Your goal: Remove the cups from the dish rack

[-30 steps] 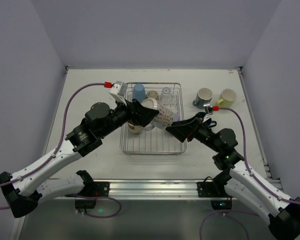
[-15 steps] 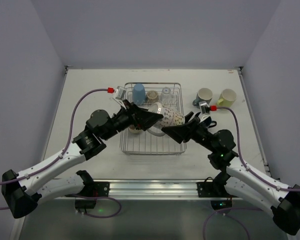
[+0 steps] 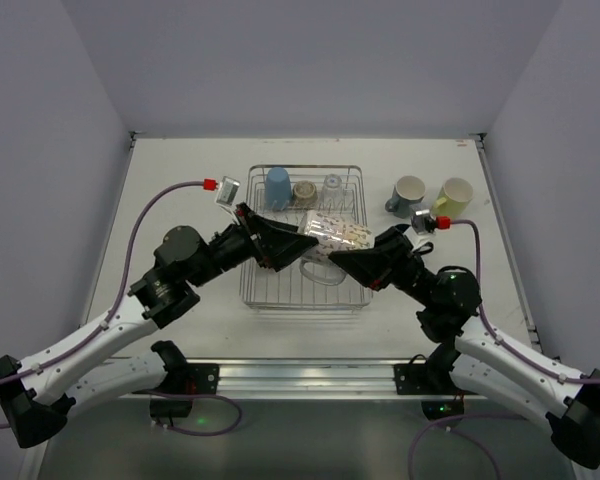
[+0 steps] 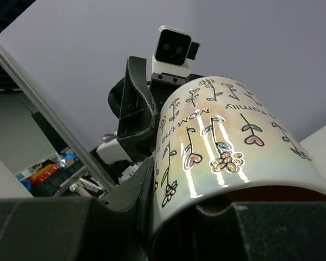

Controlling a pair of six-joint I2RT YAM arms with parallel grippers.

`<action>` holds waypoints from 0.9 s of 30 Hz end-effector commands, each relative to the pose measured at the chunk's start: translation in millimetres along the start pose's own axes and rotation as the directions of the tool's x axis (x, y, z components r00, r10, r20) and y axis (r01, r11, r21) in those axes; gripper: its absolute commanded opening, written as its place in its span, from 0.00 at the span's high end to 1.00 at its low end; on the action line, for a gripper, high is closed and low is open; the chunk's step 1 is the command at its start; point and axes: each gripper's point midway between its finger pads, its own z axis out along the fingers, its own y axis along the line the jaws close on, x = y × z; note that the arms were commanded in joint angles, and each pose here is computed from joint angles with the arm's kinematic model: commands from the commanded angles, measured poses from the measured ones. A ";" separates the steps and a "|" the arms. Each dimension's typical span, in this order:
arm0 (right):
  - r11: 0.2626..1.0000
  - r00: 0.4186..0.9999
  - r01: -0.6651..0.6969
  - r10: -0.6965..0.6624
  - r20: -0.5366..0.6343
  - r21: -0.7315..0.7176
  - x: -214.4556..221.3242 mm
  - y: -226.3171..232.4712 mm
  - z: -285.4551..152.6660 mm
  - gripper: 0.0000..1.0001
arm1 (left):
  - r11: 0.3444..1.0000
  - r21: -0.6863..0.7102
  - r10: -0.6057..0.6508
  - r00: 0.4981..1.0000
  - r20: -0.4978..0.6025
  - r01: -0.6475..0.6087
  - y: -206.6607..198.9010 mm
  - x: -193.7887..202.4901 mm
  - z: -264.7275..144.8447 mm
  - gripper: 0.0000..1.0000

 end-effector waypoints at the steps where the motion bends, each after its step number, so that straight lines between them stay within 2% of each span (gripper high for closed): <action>1: 0.999 0.995 0.009 -0.014 0.101 0.052 -29.8 4.3 4.5 1.00 | 0.977 -0.005 0.211 0.976 0.060 -0.211 -16.5 -27.5 -13.9 0.00; 5: 0.982 0.996 0.043 -0.057 0.070 0.184 -34.5 -6.5 0.7 1.00 | 0.940 -0.130 0.321 0.947 0.029 -0.315 -1.5 -34.5 -32.4 0.00; 7: 0.968 0.996 0.064 -0.076 0.045 0.241 -33.4 -15.0 -1.8 1.00 | 0.924 -0.172 0.353 0.935 0.048 -0.340 -1.1 -44.6 -38.9 0.00; 10: 0.939 0.992 0.115 -0.125 0.008 0.325 -44.5 -18.2 2.1 1.00 | 0.893 -0.231 0.396 0.918 0.000 -0.386 8.1 -44.3 -51.3 0.00; 12: 0.875 0.990 0.144 -0.130 -0.062 0.462 -40.3 -44.1 -9.5 1.00 | 0.877 -0.245 0.420 0.907 -0.031 -0.414 13.6 -40.6 -56.5 0.00; 14: 0.811 0.982 0.180 -0.179 -0.057 0.556 -60.4 -53.3 -15.1 1.00 | 0.853 -0.276 0.441 0.894 -0.073 -0.443 25.1 -34.7 -65.9 0.00; 15: 0.722 0.975 0.217 -0.192 -0.112 0.657 -63.0 -76.6 -36.6 1.00 | 0.844 -0.284 0.446 0.889 -0.102 -0.456 32.2 -28.4 -69.4 0.00; 17: 0.619 0.963 0.243 -0.248 -0.107 0.747 -90.4 -86.7 -56.6 1.00 | 0.808 -0.306 0.471 0.864 -0.178 -0.504 47.9 -16.8 -81.7 0.00; 18: 0.503 0.954 0.260 -0.268 -0.137 0.824 -102.8 -102.9 -84.9 1.00 | 0.790 -0.322 0.476 0.853 -0.212 -0.521 58.0 -10.6 -86.8 0.00; 19: 0.445 0.942 0.270 -0.304 -0.140 0.854 -118.3 -101.5 -94.2 1.00 | 0.764 -0.364 0.471 0.846 -0.252 -0.533 70.9 -6.1 -96.9 0.00; 21: 0.200 0.918 0.271 -0.349 -0.190 0.941 -143.6 -117.9 -141.2 1.00 | 0.720 -0.399 0.484 0.823 -0.297 -0.567 88.3 -0.4 -107.6 0.00; 24: 0.012 0.913 0.254 -0.333 -0.235 0.967 -164.9 -139.6 -176.3 1.00 | 0.662 -0.451 0.500 0.801 -0.329 -0.598 110.3 3.9 -121.9 0.00; 26: -0.059 0.923 0.243 -0.295 -0.249 0.968 -168.3 -159.3 -192.5 1.00 | 0.629 -0.479 0.508 0.790 -0.343 -0.612 122.9 6.3 -129.1 0.00; 27: -0.121 0.924 0.211 -0.298 -0.238 0.970 -176.8 -165.4 -209.0 1.00 | 0.621 -0.490 0.509 0.790 -0.342 -0.612 125.8 6.0 -131.0 0.00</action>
